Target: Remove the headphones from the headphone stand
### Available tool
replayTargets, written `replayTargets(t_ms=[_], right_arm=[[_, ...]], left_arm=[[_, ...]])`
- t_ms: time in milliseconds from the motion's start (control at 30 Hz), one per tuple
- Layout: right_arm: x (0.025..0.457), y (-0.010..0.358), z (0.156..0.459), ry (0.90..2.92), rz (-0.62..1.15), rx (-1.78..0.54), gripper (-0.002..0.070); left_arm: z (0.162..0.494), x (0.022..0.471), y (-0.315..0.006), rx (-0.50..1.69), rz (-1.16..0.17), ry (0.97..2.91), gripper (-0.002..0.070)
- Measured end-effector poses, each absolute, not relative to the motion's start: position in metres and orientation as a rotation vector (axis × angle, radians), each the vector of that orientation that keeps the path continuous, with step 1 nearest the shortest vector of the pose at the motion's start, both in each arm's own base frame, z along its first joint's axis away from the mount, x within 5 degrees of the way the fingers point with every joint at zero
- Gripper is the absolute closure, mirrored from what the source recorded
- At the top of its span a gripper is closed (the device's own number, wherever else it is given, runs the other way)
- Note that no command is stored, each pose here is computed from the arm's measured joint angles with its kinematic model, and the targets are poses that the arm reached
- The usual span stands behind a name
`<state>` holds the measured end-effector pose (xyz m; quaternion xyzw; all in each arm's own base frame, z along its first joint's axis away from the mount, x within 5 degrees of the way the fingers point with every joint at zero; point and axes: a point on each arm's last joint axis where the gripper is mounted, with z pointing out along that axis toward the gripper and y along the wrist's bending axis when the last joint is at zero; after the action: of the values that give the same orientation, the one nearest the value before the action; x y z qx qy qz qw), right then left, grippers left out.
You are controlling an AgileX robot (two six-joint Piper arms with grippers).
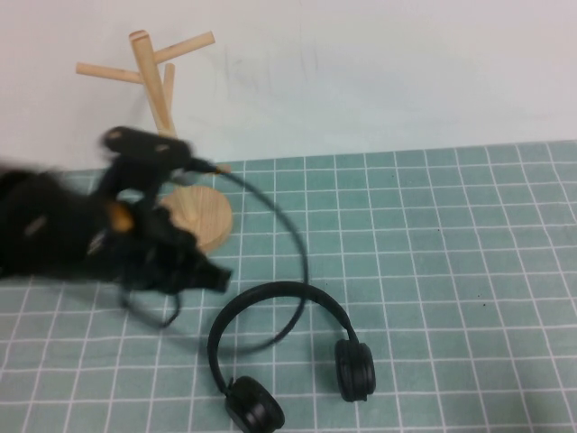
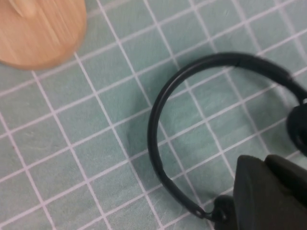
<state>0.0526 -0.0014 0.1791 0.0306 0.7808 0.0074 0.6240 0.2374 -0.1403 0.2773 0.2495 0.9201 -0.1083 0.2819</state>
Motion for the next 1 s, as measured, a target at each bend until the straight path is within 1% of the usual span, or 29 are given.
replayTargets(t_ms=[67, 167, 300, 500, 667, 867, 1000], right_arm=[[0.053, -0.001, 0.179, 1.793, 0.017, 0.070, 0.0684], [0.053, -0.001, 0.179, 1.793, 0.017, 0.070, 0.0685], [0.053, -0.001, 0.179, 1.793, 0.017, 0.070, 0.0685], [0.053, -0.001, 0.179, 1.793, 0.017, 0.070, 0.0684], [0.053, -0.001, 0.179, 1.793, 0.017, 0.070, 0.0684], [0.053, -0.001, 0.179, 1.793, 0.017, 0.070, 0.0685], [0.053, -0.001, 0.179, 1.793, 0.017, 0.070, 0.0684]], left_arm=[[0.285, 0.219, -0.130, 0.646, -0.306, 2.393, 0.0674], [0.288, 0.197, -0.117, 0.626, -0.320, 2.339, 0.0674], [0.288, 0.178, -0.107, 0.627, -0.323, 2.337, 0.0674], [0.285, 0.173, -0.103, 0.659, -0.292, 2.375, 0.0674], [0.279, 0.175, -0.102, 0.654, -0.274, 2.316, 0.0674], [0.274, 0.154, -0.088, 0.611, -0.277, 2.042, 0.0674], [0.264, 0.128, -0.068, 0.560, -0.261, 1.846, 0.0674]])
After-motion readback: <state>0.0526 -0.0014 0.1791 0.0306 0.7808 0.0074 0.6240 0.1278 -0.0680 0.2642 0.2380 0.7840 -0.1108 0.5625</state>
